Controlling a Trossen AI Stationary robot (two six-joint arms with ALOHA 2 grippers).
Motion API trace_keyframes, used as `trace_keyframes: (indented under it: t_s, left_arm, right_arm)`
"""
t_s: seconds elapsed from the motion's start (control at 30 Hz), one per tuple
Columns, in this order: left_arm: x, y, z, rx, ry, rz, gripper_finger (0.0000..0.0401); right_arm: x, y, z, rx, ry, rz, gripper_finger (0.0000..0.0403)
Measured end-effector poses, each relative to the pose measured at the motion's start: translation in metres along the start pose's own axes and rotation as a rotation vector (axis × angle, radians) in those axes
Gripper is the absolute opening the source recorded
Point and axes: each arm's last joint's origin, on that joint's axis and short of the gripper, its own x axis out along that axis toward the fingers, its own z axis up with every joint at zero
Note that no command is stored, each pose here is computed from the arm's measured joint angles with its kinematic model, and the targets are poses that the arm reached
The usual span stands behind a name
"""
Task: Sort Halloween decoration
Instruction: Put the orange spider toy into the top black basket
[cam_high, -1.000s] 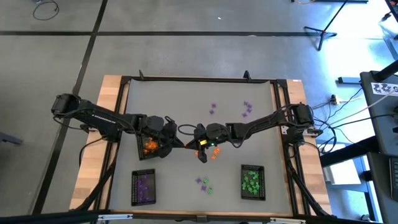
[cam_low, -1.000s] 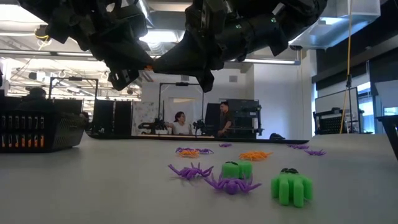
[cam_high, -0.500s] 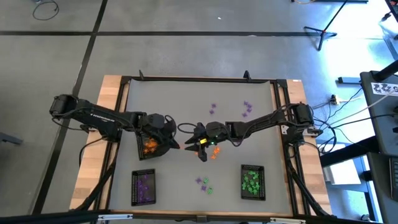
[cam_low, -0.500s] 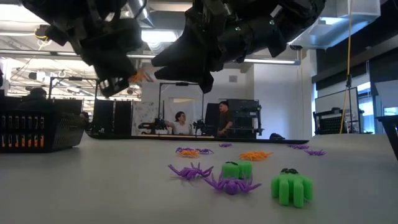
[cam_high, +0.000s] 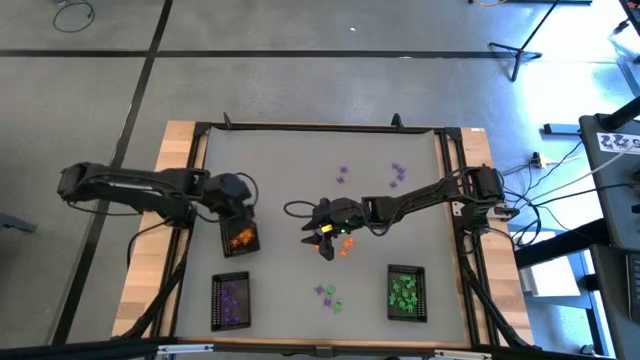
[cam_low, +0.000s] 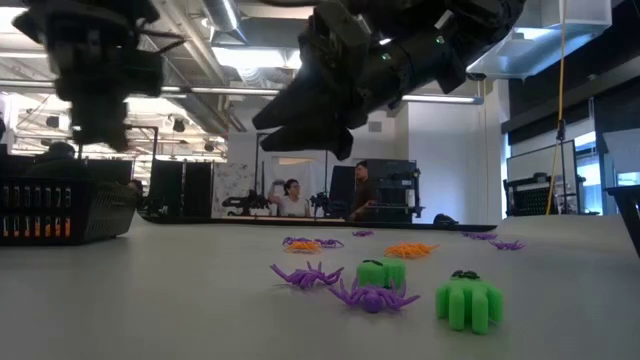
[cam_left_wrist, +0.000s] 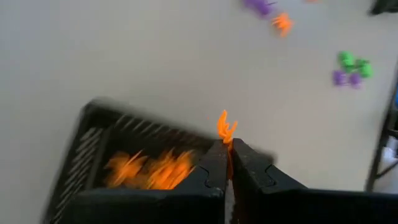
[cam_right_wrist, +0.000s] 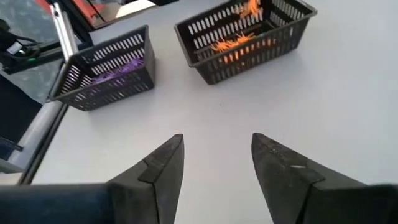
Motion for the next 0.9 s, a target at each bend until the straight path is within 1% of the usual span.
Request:
trace_keyframes:
  t_s: [0.1,0.23,0.3,0.4,0.5,0.57,0.67,0.73,0.83,0.9]
  left_arm:
    - [-0.01,0.007,-0.01,-0.055,0.019,0.064,0.0]
    - [-0.014,0.009,-0.013,-0.084,0.018,0.073,0.0001]
    - [-0.014,0.009,-0.013,-0.122,0.01,0.075,0.0011]
    - [-0.012,0.009,-0.012,-0.147,0.011,0.094,0.0035]
    - [-0.012,0.009,-0.012,-0.149,0.001,0.1,0.0052]
    - [-0.012,0.009,-0.012,-0.149,0.01,0.096,0.0056]
    - [-0.012,0.008,-0.013,-0.14,0.042,0.056,0.0057]
    - [-0.013,0.006,-0.012,-0.094,0.056,0.013,0.0058]
    - [-0.012,0.0,-0.009,-0.01,0.063,-0.097,0.0058]
    - [-0.013,-0.006,-0.004,0.042,0.031,-0.186,0.0058]
  right_arm:
    - [0.0,-0.001,-0.001,-0.001,0.004,-0.024,0.0188]
    - [0.0,-0.002,-0.001,-0.018,0.0,-0.045,0.0188]
    - [0.0,-0.002,-0.001,-0.025,-0.002,-0.054,0.0188]
    - [0.0,-0.002,-0.001,-0.025,-0.002,-0.055,0.0188]
    - [0.0,-0.002,-0.002,-0.024,0.017,-0.061,0.0188]
    - [-0.004,-0.002,-0.004,-0.02,0.059,-0.073,0.0188]
    - [-0.014,-0.001,-0.002,0.008,0.153,-0.122,0.0188]
    - [-0.023,0.001,0.003,0.024,0.207,-0.177,0.0187]
    - [-0.041,0.007,0.003,0.027,0.292,-0.232,0.0177]
    - [-0.05,0.013,0.003,0.019,0.329,-0.248,0.0168]
